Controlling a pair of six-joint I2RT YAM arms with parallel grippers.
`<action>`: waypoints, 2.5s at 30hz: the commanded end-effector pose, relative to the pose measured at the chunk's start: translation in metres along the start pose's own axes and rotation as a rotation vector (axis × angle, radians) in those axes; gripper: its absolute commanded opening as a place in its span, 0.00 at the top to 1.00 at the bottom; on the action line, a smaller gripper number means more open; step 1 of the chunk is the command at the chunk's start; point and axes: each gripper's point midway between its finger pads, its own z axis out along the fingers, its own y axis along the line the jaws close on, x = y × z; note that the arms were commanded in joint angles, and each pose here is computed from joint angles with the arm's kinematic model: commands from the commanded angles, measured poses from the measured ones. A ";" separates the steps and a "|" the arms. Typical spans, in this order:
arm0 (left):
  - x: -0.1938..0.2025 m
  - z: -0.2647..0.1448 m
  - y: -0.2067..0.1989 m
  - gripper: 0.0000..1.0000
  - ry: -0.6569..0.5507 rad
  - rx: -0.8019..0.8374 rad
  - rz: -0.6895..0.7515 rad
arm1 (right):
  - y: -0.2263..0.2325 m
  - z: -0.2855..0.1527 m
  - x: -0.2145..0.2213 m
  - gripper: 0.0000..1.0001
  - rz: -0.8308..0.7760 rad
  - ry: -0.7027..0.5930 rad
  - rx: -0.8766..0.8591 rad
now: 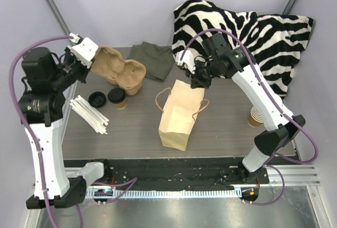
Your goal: Pack the takeout coffee
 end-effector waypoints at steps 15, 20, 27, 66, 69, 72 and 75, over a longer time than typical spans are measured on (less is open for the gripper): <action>-0.168 -0.075 -0.029 1.00 -0.663 0.173 0.201 | -0.012 -0.008 -0.034 0.99 0.025 -0.156 0.093; -0.168 -0.051 -0.040 1.00 -0.669 0.287 0.179 | -0.015 -0.001 -0.037 0.99 0.043 -0.158 0.079; -0.171 -0.023 -0.064 1.00 -0.622 0.353 0.255 | -0.017 0.003 -0.038 0.99 0.055 -0.155 0.073; -0.180 -0.002 -0.128 1.00 -0.535 0.249 0.828 | -0.024 0.005 -0.044 0.99 0.048 -0.144 0.067; -0.175 0.003 -0.127 1.00 -0.506 0.239 0.820 | -0.016 0.002 -0.047 0.99 0.010 -0.163 0.031; -0.170 0.007 -0.125 1.00 -0.478 0.230 0.820 | -0.013 0.001 -0.047 0.99 -0.009 -0.168 0.022; -0.167 0.011 -0.119 1.00 -0.451 0.201 0.850 | -0.009 -0.001 -0.048 0.99 -0.033 -0.170 0.014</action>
